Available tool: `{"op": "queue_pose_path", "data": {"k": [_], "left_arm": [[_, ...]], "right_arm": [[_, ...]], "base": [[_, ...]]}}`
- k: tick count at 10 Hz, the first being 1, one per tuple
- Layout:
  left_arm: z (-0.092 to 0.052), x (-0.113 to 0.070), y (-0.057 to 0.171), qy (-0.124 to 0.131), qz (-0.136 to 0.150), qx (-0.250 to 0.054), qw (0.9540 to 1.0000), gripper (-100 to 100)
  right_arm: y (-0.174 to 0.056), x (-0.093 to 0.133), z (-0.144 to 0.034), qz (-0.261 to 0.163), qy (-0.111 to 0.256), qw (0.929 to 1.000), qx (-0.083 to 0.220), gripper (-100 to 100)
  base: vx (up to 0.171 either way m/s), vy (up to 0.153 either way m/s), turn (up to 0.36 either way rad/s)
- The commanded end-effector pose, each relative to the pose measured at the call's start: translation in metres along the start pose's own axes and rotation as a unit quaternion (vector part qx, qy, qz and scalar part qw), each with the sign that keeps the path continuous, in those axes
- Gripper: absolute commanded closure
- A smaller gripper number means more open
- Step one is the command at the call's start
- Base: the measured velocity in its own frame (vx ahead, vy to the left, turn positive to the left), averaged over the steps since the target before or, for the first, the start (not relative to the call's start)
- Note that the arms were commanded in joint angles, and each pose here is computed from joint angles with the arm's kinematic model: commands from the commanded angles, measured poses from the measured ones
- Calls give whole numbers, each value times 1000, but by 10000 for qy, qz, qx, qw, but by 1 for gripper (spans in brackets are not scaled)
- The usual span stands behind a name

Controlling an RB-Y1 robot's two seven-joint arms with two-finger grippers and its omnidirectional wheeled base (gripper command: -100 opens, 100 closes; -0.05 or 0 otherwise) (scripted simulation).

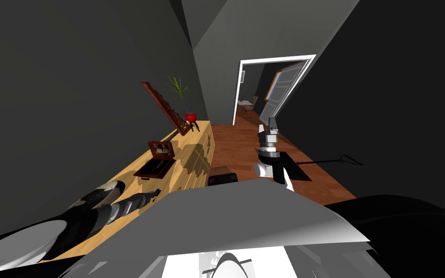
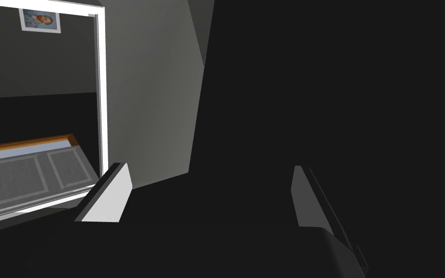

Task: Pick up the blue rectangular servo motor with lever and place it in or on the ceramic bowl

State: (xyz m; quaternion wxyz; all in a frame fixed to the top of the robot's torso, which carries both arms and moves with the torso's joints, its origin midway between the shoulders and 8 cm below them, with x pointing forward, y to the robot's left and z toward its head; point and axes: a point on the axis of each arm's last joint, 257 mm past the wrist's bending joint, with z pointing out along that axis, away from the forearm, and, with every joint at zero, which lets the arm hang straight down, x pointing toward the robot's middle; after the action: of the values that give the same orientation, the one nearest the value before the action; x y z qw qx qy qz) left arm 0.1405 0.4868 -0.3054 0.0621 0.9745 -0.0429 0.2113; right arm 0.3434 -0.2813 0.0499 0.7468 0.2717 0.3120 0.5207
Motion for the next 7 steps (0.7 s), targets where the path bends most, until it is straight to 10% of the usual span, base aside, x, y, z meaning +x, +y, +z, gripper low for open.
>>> {"op": "queue_pose_path", "data": {"k": [1, 2, 3, 4, 5, 6, 7], "left_arm": [[0, 0, 0, 0, 0, 0, 10000, 100], [0, 0, 0, 0, 0, 0, 10000, 0], [-10, 3, 3, 10, 3, -16, 10000, 100], [-5, 2, 3, 16, 12, -3, 10000, 100], [-6, 2, 4, 10, 7, -8, 10000, 0], [-11, 4, -12, 54, -4, 241, 9997, 100], [-17, 6, -27, 90, -15, 483, 9988, 100]], "right_arm": [[0, 0, 0, 0, 0, 10000, 0, 0], [0, 0, 0, 0, 0, 10000, 0, 0], [0, 0, 0, 0, 0, 10000, 0, 0], [0, 0, 0, 0, 0, 10000, 0, 0], [0, 0, 0, 0, 0, 10000, 0, 0], [0, 0, 0, 0, 0, 10000, 0, 0], [0, 0, 0, 0, 0, 10000, 0, 0]], "base": [[0, 0, 0], [0, 0, 0], [-9, 28, 39], [-5, 19, 10], [0, 0, 0], [27, -33, -87], [83, -81, -176]]}}
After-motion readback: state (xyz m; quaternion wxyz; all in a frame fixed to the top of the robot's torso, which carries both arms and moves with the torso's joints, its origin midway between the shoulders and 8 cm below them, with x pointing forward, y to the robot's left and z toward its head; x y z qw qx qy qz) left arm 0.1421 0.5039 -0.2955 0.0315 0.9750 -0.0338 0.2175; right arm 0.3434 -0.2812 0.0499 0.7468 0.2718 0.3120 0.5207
